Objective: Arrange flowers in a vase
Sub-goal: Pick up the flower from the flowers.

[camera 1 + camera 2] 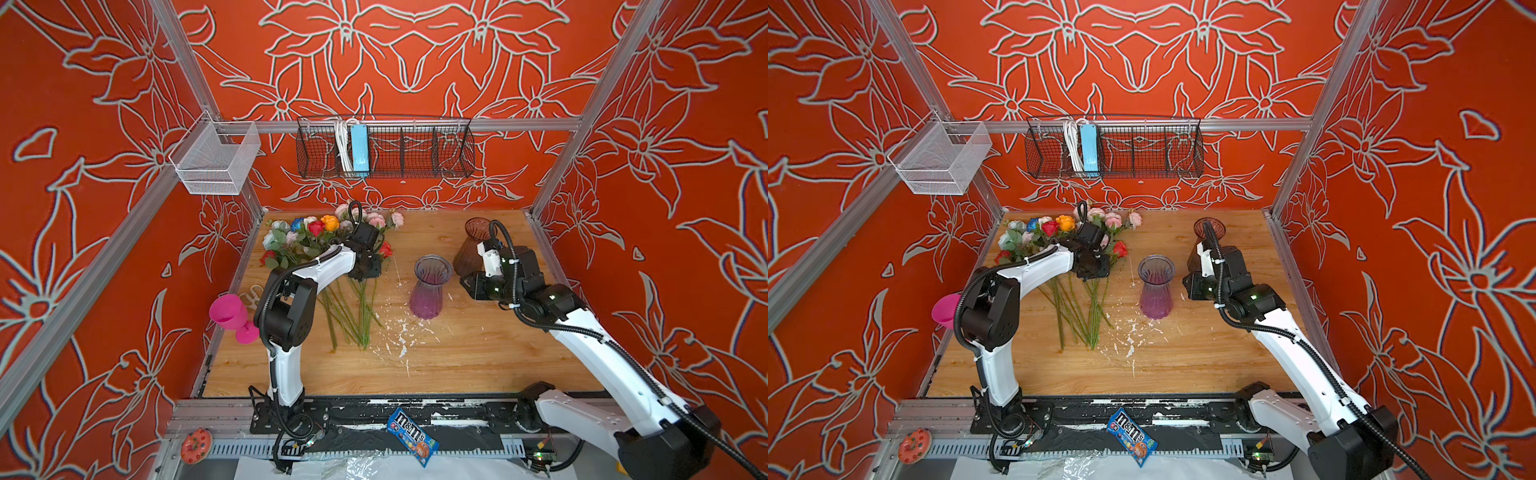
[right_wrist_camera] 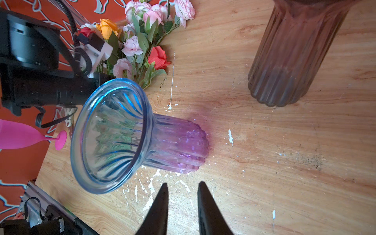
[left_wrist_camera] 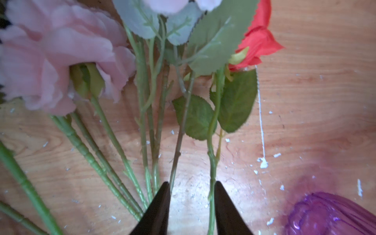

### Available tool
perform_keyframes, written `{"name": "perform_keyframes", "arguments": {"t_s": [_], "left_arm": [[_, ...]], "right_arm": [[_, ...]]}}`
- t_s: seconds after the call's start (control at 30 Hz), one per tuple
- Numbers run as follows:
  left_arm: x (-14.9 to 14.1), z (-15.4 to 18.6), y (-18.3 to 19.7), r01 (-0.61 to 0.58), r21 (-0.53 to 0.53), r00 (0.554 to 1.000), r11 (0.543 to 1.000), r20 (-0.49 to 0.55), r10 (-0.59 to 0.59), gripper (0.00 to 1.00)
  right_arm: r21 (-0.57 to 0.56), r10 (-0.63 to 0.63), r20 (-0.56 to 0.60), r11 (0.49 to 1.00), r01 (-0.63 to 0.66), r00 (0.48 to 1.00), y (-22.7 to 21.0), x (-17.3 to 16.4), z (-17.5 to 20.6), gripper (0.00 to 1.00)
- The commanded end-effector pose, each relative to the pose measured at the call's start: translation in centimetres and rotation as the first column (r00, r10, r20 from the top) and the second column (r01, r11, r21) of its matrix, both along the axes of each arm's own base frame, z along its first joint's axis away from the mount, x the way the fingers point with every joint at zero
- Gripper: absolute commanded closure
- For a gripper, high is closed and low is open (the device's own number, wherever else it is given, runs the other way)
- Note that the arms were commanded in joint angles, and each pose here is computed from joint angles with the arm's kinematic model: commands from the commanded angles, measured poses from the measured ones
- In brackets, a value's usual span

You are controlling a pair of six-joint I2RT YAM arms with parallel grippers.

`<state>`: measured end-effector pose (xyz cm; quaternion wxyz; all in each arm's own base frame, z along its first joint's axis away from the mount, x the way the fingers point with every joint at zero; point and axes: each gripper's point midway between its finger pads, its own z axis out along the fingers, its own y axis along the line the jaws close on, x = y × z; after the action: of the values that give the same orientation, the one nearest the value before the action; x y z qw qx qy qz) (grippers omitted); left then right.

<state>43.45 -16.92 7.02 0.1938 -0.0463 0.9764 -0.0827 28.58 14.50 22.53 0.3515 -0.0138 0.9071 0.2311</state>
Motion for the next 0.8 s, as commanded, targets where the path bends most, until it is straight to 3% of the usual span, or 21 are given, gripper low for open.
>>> {"name": "perform_keyframes", "arguments": {"t_s": [0.0, 0.27, 0.37, 0.5, 0.77], "left_arm": [[-0.2, -1.1, 0.8, 0.02, 0.075, 0.999, 0.997, -0.05, -0.016, 0.67], [-0.1, -3.0, 1.1, 0.05, 0.123, 0.994, 0.991, -0.105, -0.037, 0.75], [-0.2, -3.3, 1.2, 0.053, 0.132, 0.992, 0.99, -0.121, -0.037, 0.88], [-0.7, -0.7, 0.6, 0.06, 0.103, 0.992, 0.993, -0.119, -0.047, 0.99], [-1.6, 6.9, 0.6, 0.051, 0.041, 0.997, 0.998, 0.047, -0.053, 1.0]], "right_arm": [[-0.007, -0.015, 0.02, 1.0, 0.015, 1.0, -0.2, 0.2, 0.0, 0.73], [-0.024, -0.021, 0.017, 0.999, 0.021, 1.0, -0.5, 0.3, -0.5, 0.74], [-0.022, -0.023, 0.022, 0.999, 0.024, 0.999, -0.5, 0.3, -0.6, 0.74], [-0.022, -0.027, 0.026, 0.999, 0.028, 0.999, -0.6, 0.3, -0.6, 0.75], [-0.004, -0.034, 0.051, 0.999, 0.034, 0.998, -0.6, 0.4, 0.1, 0.75]]}}
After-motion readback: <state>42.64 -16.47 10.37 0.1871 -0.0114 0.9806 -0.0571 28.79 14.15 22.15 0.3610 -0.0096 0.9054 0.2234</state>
